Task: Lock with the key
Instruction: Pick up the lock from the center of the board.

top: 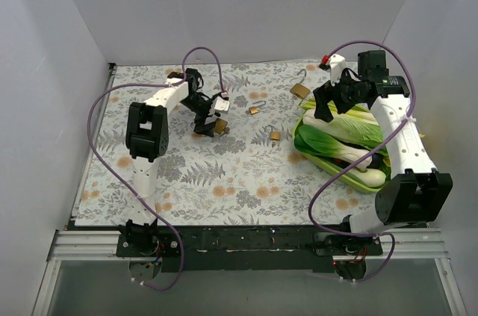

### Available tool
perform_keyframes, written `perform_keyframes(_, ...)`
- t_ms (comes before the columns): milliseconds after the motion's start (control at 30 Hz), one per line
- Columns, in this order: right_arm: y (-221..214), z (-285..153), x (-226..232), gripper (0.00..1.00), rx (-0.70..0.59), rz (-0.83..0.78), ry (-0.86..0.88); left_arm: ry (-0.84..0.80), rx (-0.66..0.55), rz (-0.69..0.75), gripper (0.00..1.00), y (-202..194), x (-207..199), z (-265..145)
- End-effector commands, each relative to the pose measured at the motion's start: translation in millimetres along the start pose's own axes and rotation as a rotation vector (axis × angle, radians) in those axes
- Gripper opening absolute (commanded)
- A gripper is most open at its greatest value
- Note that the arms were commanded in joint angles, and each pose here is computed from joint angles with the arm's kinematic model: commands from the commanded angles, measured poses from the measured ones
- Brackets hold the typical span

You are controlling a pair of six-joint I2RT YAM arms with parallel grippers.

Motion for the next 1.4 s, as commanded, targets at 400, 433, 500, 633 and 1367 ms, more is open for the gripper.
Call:
perform_keyframes(400,5.6,-2.6,1.5,0.98,-0.019,-0.019,0.015,-0.136,0.065,-0.063,0.79,-8.1,-13.6,13.0)
perform_keyframes(433,5.7,-2.7,2.2,0.98,-0.022,-0.021,0.02,-0.134,0.071,-0.075,0.75,-3.8,-16.0,14.4)
perform_keyframes(500,6.6,-1.4,4.1,0.98,-0.035,-0.017,0.044,-0.116,0.088,-0.116,0.65,-1.4,-23.9,14.2)
perform_keyframes(633,10.8,3.3,9.2,0.98,-0.066,0.014,0.105,-0.028,0.082,-0.151,0.46,5.8,-40.0,16.5)
perform_keyframes(1367,51.7,83.0,70.3,0.97,-0.177,0.466,0.648,0.263,-0.154,-0.158,0.0,98.7,-112.0,-65.6)
Point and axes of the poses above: each gripper's point midway between its finger pads, its own z axis out along the fingers, its own x axis along the line the jaws close on, y = z × x, the point moved 8 cm from there along -z, back along the fingers, and after that the axes turned 6 degrees about -z, right-handed, at the moved point
